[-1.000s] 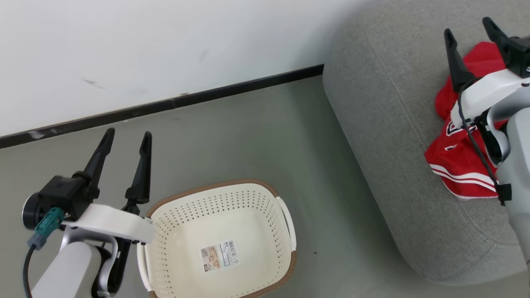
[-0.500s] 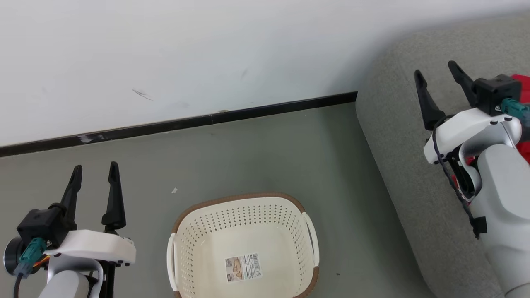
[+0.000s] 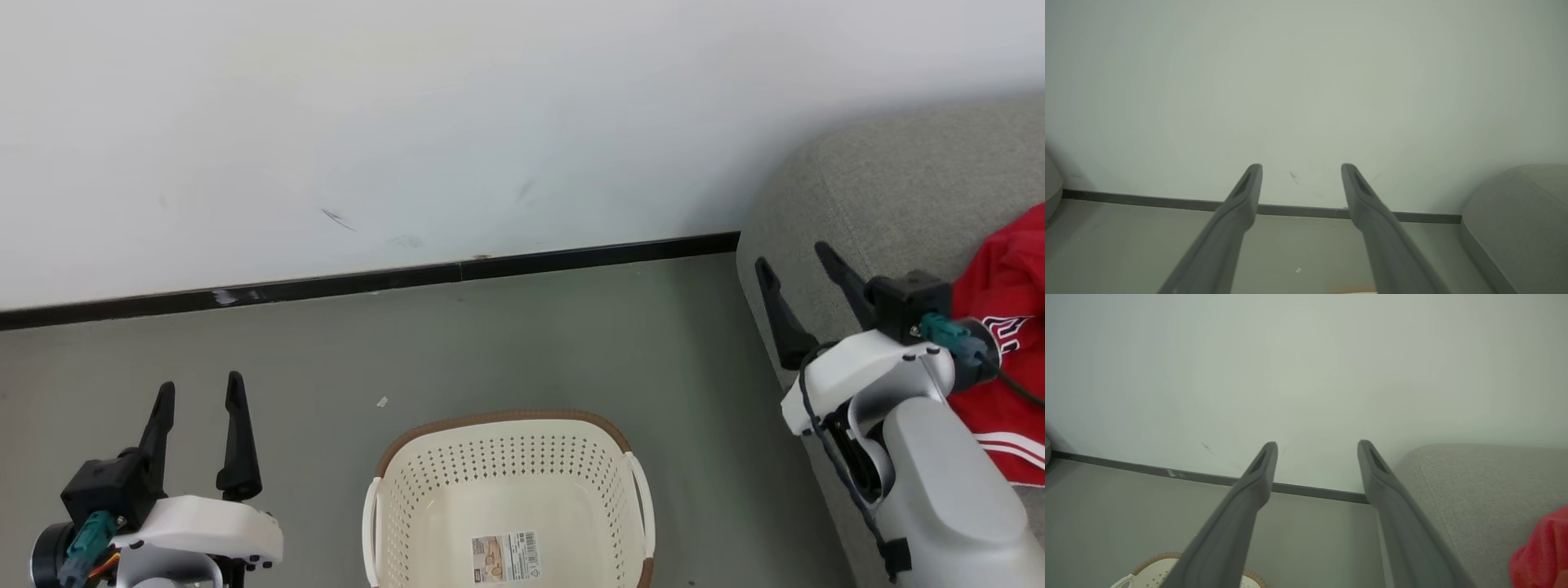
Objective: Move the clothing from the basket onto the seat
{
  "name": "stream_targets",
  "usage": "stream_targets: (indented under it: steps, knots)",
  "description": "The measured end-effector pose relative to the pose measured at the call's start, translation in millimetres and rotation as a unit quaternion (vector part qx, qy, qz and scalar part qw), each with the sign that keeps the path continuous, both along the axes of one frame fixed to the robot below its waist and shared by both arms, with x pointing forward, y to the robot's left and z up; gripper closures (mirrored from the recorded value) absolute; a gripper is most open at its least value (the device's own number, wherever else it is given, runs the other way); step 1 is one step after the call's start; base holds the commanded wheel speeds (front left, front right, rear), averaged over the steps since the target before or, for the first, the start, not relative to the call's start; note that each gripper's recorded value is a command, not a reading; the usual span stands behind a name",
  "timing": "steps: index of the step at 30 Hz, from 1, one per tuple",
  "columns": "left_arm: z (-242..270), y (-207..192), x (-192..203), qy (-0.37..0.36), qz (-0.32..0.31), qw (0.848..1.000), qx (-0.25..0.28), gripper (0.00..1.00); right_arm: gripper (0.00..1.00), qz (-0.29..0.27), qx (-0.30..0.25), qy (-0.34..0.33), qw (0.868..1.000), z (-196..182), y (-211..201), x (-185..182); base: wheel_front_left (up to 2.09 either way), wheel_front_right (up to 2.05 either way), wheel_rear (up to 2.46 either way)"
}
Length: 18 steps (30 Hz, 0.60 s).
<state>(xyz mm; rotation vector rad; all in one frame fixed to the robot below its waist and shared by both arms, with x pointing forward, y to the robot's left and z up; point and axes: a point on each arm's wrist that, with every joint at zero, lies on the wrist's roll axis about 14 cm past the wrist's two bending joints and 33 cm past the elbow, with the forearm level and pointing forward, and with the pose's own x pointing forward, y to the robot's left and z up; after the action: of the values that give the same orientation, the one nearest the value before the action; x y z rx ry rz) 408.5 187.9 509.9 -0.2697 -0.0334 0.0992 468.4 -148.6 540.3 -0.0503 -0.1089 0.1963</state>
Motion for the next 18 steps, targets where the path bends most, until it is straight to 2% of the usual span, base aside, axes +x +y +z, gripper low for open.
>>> stream_targets:
  steps: [18]
  knots:
    - [6.7,11.8,-33.1,-0.01,0.029,1.0,-0.004,0.0,0.0,0.045,0.02,0.039,0.998,-37.9,39.8,-62.5,0.0,0.0,0.0]
